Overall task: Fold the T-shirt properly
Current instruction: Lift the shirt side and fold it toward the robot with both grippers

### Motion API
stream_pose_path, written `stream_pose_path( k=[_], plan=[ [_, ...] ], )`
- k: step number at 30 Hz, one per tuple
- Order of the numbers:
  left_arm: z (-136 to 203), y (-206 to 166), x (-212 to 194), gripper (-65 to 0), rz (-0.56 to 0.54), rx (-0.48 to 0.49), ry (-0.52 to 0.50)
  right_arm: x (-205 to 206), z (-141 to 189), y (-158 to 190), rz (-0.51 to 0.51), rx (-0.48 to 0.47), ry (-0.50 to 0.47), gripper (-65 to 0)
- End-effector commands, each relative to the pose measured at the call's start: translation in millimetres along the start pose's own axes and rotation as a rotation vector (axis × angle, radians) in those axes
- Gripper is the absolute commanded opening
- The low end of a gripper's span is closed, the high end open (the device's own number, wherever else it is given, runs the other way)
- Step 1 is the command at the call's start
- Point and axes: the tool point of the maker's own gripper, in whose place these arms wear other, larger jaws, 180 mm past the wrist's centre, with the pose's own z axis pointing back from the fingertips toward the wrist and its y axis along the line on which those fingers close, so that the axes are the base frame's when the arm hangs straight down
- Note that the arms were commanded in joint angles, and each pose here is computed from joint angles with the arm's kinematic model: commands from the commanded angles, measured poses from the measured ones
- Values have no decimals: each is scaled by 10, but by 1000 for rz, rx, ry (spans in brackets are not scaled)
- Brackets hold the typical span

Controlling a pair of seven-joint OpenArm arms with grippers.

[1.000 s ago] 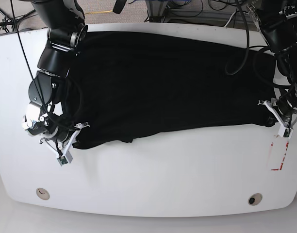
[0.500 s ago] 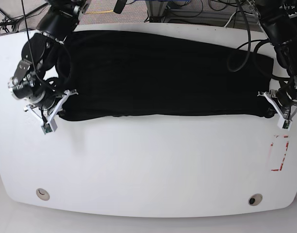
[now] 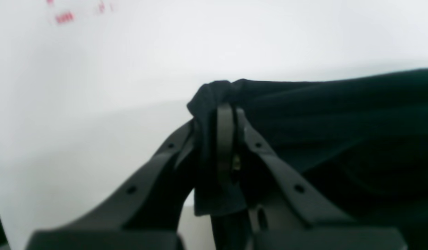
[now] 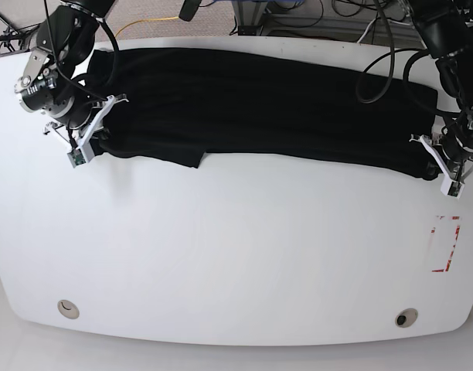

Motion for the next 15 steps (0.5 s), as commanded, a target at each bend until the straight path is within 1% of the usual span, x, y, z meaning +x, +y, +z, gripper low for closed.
stream_pose_path(
  k=[1, 8, 10, 15],
  plan=[
    [164, 83, 177, -650, -61, 46, -45, 39, 62, -51, 13, -19, -19, -650],
    [323, -52, 35, -650, -126, 49, -20, -225, 84, 34, 0, 17, 45, -650],
    [384, -39, -45, -650, -153, 56, 4, -294, 88, 56, -4, 23, 60, -650],
    [414, -58, -239, -650, -165, 48, 56, -346, 87, 71, -8, 24, 73, -650]
  ],
)
